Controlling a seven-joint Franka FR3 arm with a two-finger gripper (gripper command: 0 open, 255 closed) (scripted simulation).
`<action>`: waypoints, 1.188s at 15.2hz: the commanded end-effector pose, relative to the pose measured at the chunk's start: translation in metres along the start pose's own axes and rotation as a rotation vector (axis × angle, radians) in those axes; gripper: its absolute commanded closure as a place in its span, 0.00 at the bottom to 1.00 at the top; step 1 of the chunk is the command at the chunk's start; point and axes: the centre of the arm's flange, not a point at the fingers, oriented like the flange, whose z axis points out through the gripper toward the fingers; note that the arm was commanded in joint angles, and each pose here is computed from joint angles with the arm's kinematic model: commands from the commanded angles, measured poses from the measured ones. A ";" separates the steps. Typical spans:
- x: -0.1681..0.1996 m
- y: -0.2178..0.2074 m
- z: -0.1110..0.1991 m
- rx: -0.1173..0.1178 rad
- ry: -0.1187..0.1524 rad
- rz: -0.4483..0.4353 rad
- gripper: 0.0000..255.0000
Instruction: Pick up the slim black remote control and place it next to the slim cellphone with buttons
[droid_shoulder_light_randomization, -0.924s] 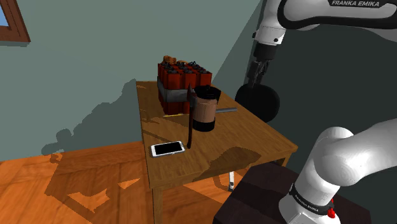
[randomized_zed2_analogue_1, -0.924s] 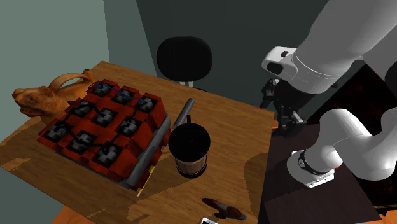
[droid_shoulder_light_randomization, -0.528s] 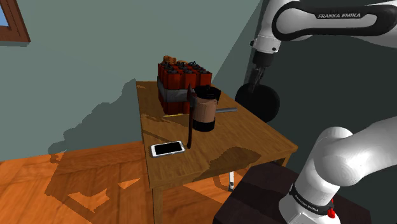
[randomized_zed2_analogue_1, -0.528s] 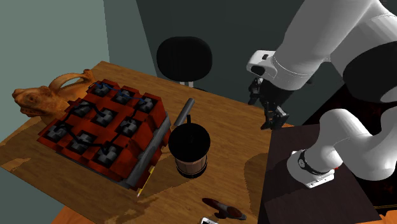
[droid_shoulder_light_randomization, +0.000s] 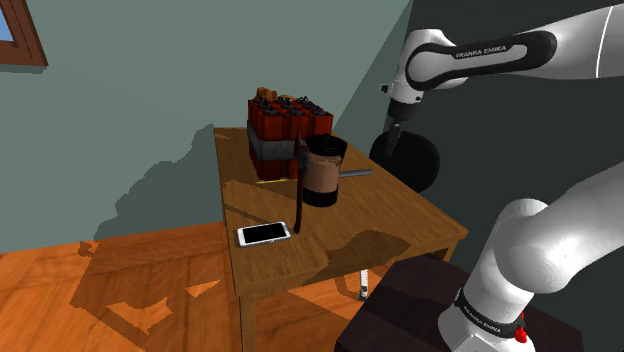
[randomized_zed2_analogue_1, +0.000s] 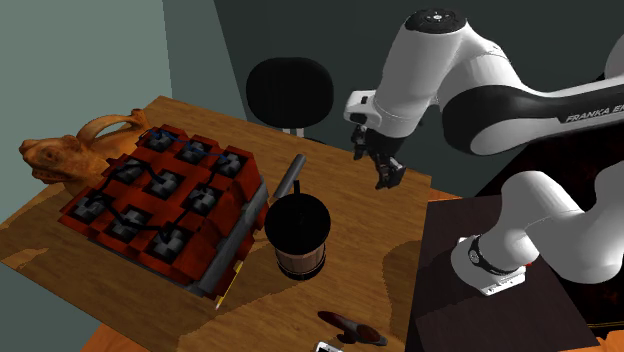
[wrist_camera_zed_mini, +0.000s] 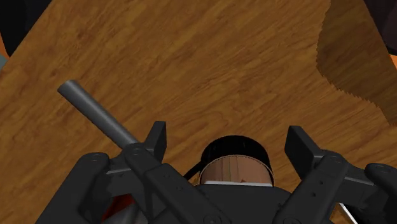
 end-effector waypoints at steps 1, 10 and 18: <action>0.006 0.021 0.016 -0.002 0.001 -0.060 0.00; 0.045 0.105 0.090 -0.004 0.002 -0.311 0.00; 0.096 0.170 0.156 -0.006 0.003 -0.534 0.00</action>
